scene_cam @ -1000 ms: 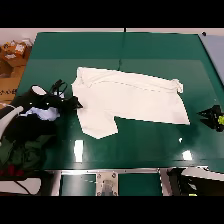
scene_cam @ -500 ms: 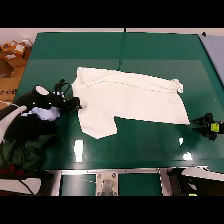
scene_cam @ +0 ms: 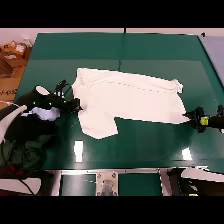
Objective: Fold the shirts.
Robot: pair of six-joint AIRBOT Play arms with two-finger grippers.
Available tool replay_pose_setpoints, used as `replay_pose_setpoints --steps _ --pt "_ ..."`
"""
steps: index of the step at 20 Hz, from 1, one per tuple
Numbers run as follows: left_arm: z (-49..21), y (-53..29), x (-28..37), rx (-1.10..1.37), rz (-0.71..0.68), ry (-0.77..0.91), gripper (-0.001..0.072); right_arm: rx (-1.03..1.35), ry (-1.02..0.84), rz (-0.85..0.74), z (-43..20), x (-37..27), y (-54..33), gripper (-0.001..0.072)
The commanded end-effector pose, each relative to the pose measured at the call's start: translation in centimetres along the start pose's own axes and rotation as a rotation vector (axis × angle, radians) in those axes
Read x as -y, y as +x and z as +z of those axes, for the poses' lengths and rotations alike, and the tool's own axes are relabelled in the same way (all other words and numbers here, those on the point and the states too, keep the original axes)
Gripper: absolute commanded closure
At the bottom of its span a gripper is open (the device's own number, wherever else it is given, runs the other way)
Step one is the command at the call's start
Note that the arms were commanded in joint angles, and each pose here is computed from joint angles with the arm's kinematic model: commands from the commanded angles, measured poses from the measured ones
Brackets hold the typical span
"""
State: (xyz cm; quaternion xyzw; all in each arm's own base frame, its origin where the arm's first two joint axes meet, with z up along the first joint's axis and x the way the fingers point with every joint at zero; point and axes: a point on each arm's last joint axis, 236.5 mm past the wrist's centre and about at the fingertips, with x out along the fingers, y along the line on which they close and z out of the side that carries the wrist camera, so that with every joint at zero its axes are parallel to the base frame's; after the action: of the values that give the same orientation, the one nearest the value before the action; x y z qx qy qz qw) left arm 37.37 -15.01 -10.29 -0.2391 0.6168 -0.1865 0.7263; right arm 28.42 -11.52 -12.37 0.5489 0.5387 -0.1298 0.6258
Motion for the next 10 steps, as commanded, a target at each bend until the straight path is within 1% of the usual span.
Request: replay_pose_setpoints --steps 1,3,4,5,7,8,10 --pt "0.0 0.0 0.1 -0.002 -0.005 0.008 0.0681 0.005 -0.019 -0.031 0.1 0.4 0.4 0.0381" --pt "-0.1 -0.1 0.2 -0.005 -0.006 0.021 0.0682 0.016 -0.033 -0.031 0.5 0.3 0.3 0.0647" --pt "-0.2 -0.2 0.5 -0.016 -0.015 0.044 0.0683 0.022 -0.066 -0.02 0.8 -0.3 0.0 0.0697" --pt "-0.2 -0.8 1.4 -0.032 -0.034 0.064 0.0684 0.029 -0.111 0.022 1.1 -1.8 -0.7 0.0697" --pt "1.1 -4.0 4.4 -0.013 -0.056 0.138 0.0685 0.091 -0.235 0.194 2.3 -8.3 -4.2 0.0698" --pt "2.2 -6.5 6.3 0.032 -0.053 0.184 0.0685 0.143 -0.3 0.274 2.9 -12.2 -7.1 0.0698" --pt "4.9 -13.7 11.5 0.197 -0.063 0.292 0.0685 0.231 -0.46 0.395 2.6 -19.2 -13.8 0.0698"
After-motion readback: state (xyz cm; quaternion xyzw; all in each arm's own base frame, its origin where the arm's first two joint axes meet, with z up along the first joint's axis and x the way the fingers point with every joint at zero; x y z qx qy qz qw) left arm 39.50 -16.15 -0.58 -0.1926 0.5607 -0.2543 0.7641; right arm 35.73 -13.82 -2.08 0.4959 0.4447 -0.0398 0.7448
